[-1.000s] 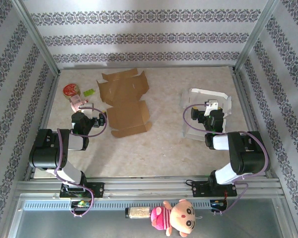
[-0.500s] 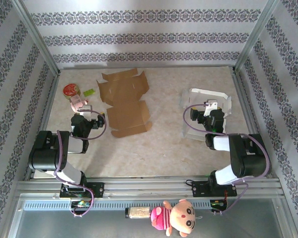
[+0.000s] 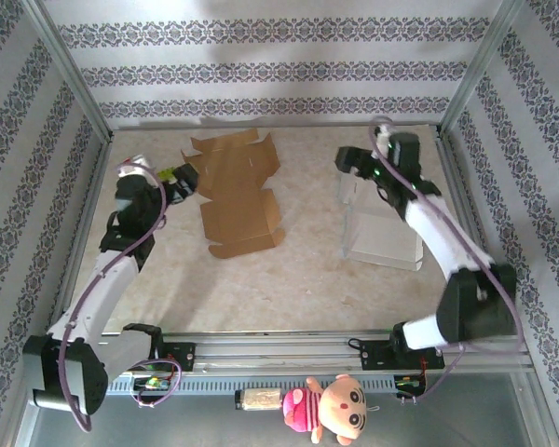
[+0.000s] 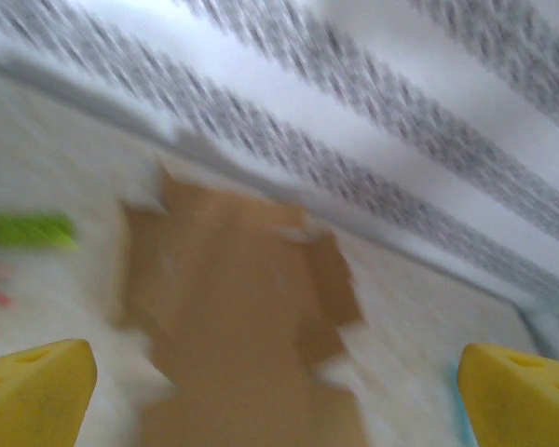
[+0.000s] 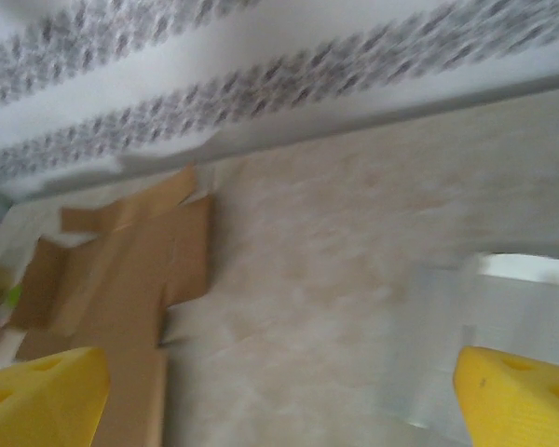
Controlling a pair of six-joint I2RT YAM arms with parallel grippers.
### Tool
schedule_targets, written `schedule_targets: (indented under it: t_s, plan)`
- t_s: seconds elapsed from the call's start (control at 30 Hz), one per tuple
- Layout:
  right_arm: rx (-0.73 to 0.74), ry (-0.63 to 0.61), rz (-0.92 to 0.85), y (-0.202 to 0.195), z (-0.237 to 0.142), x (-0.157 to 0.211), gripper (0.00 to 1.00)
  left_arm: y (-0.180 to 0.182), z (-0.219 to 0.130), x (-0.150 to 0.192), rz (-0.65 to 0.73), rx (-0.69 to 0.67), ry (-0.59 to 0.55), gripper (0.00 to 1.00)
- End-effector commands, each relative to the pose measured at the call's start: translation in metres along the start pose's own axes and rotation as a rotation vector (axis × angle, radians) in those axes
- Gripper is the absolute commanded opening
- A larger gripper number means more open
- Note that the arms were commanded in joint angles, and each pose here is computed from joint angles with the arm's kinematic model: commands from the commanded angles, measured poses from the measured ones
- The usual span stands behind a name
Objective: Fold the paper box
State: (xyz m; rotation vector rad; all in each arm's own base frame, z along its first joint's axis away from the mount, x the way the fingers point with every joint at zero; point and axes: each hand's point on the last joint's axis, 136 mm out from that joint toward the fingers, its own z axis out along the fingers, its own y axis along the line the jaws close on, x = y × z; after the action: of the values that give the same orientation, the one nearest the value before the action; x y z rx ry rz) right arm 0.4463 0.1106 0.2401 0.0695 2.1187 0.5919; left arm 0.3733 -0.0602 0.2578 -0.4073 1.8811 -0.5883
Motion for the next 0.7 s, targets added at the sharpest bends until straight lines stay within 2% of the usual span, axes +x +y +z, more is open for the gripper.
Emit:
schedule_targets:
  t_s: [0.0, 0.13, 0.27, 0.47, 0.67]
  plan:
    - [-0.035, 0.362, 0.076, 0.012, 0.034, 0.066, 0.94, -0.025, -0.007, 0.106, -0.197, 0.025, 0.432, 0.99]
    - [-0.091, 0.438, 0.075, 0.029, 0.096, 0.062, 0.92, -0.075, -0.016, 0.165, -0.139, 0.119, 0.575, 0.99]
    - [-0.113, 0.451, 0.121, 0.044, 0.155, 0.059, 0.89, -0.093, -0.025, 0.198, -0.095, 0.143, 0.608, 0.99]
    - [-0.063, 0.425, 0.121, 0.060, 0.229, 0.072, 0.86, -0.062, -0.038, 0.192, -0.029, 0.037, 0.528, 0.99]
    - [-0.049, 0.427, 0.183, 0.064, 0.272, 0.093, 0.78, -0.038, -0.058, 0.165, 0.048, -0.041, 0.425, 0.99]
